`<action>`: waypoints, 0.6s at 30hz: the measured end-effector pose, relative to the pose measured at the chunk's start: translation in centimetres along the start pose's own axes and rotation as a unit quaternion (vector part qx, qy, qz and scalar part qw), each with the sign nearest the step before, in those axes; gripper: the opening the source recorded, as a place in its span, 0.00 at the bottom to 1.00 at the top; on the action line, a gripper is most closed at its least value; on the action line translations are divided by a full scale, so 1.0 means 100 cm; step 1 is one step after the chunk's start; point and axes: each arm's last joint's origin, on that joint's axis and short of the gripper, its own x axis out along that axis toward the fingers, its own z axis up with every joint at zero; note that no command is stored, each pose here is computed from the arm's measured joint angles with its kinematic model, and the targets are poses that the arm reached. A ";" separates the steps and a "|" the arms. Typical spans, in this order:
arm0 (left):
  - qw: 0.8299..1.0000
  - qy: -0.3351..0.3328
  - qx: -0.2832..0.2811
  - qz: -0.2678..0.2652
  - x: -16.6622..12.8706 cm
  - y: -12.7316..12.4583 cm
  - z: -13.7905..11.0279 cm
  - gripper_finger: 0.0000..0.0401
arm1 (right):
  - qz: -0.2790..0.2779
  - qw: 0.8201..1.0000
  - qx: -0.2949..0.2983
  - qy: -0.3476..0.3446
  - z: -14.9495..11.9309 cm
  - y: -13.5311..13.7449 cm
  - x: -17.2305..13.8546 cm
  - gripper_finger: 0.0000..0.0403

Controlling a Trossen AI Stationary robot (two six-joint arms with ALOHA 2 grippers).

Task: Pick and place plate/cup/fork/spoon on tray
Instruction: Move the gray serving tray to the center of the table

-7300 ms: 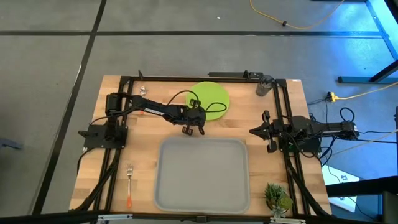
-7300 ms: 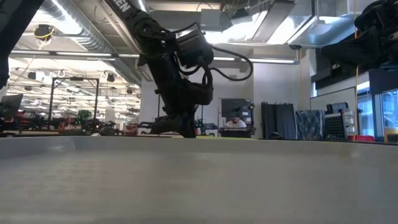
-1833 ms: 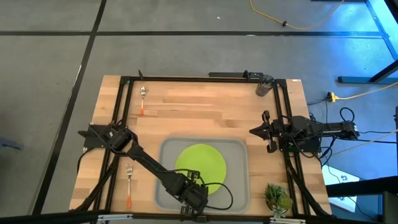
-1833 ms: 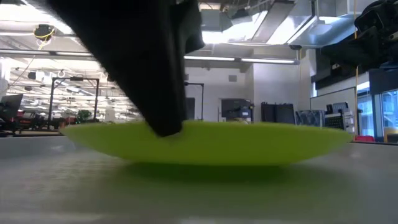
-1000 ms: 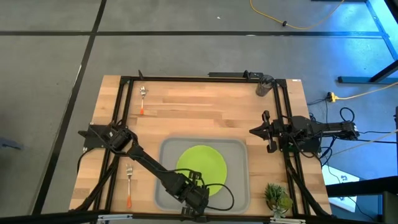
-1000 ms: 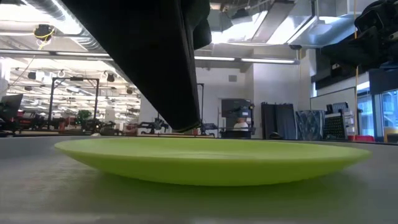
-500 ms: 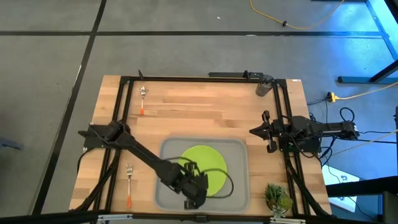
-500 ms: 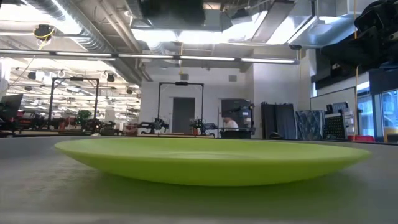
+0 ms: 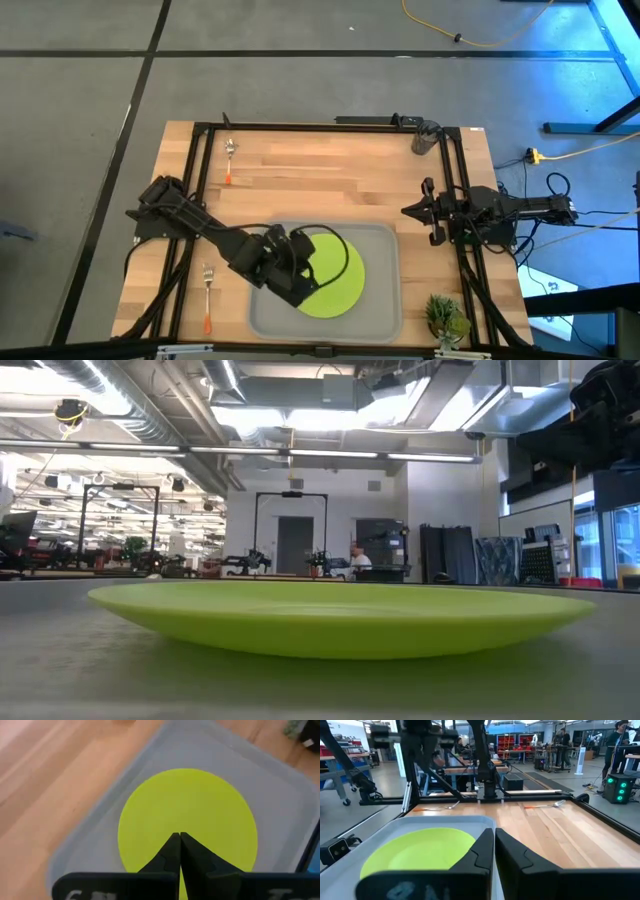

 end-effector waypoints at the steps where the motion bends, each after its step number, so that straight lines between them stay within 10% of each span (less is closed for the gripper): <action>1: 1.000 0.009 -0.002 0.014 -0.001 0.004 -0.001 0.00 | 0.002 1.000 0.000 -0.003 0.001 0.000 0.000 0.05; 18: 0.979 0.088 0.059 0.173 -0.009 0.045 -0.017 0.00 | 0.050 0.978 0.133 -0.152 0.033 0.003 -0.006 0.03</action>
